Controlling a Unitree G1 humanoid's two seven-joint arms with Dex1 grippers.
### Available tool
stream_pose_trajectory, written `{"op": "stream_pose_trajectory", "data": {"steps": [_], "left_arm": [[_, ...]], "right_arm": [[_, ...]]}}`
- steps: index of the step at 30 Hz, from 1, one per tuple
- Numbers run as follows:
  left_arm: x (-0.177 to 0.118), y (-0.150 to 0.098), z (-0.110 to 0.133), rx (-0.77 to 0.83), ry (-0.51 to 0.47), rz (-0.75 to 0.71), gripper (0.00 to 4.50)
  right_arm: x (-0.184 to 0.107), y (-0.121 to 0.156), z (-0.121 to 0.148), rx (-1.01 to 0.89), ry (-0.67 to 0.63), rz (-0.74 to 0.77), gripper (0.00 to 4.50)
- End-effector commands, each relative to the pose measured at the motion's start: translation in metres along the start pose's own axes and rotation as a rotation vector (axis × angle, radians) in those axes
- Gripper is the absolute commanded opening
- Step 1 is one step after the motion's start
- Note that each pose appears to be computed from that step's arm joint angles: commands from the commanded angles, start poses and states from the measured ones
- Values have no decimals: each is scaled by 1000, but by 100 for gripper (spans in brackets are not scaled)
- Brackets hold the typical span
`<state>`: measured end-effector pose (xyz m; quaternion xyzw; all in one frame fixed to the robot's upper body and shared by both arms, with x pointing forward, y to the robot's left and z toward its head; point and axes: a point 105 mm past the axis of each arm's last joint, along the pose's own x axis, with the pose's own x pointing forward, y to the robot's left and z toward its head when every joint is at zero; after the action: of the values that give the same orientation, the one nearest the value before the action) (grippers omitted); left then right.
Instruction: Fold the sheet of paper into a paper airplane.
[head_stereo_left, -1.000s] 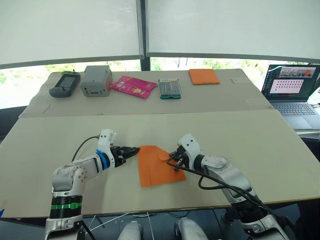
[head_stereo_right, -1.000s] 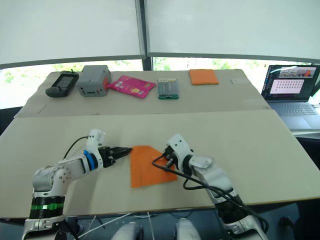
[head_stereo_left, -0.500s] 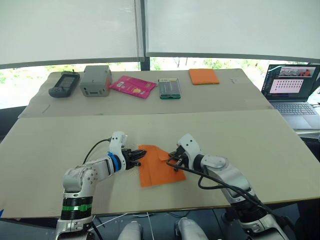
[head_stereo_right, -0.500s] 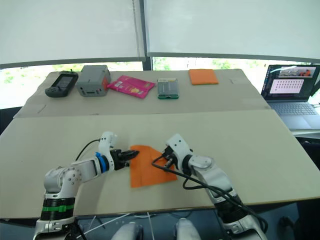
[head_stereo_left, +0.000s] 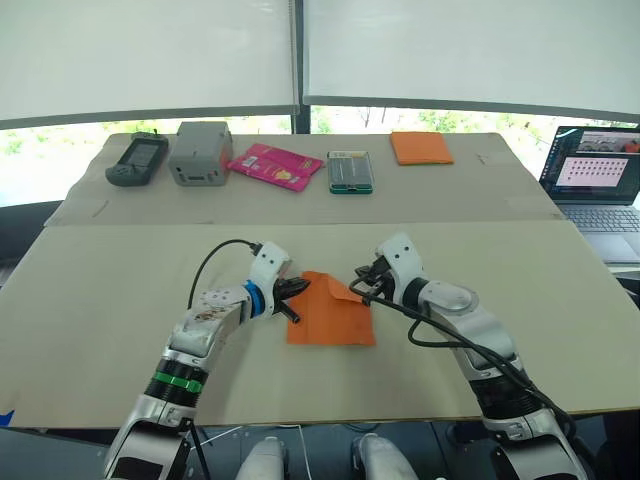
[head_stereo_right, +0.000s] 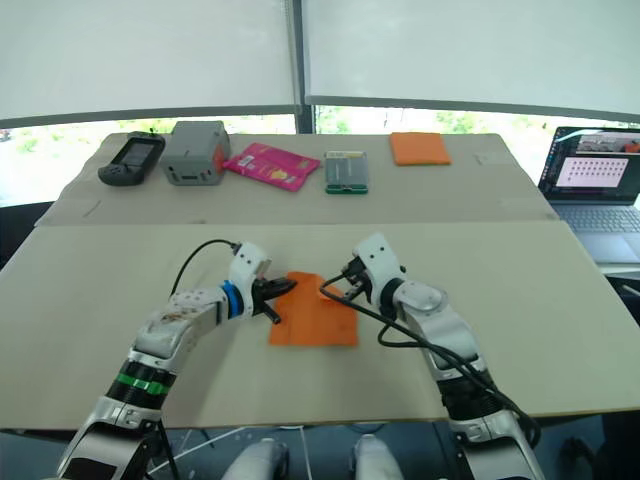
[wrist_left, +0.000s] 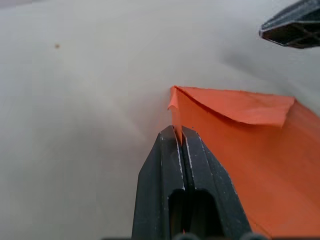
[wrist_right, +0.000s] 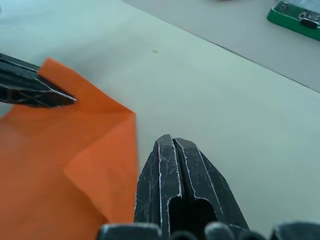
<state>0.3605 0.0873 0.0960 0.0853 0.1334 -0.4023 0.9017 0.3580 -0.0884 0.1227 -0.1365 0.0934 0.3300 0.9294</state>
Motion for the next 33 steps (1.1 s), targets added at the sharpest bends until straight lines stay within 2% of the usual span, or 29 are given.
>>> {"op": "stream_pose_trajectory", "data": {"steps": [1,3,7,11,15,21,28,33], "left_arm": [[5,-9,13,112,-32,-41,1],[7,-13,12,152,-25,-52,1],[11,-23,6,168,-8,-62,1],[12,-29,-1,194,8,-60,1],[10,-34,-13,306,50,-61,1],[11,-39,-25,351,107,-72,1],[15,-38,-29,423,153,-70,1],[16,-38,-28,415,151,-60,1]], "right_arm": [[-3,7,15,1,-65,35,0],[-3,13,11,19,-58,54,0],[-3,19,-18,66,26,44,0],[-3,23,-28,90,51,48,0],[-2,24,-26,98,36,49,0],[-1,16,5,130,-100,48,0],[10,25,11,85,-70,157,0],[15,21,2,50,-29,152,0]]}}
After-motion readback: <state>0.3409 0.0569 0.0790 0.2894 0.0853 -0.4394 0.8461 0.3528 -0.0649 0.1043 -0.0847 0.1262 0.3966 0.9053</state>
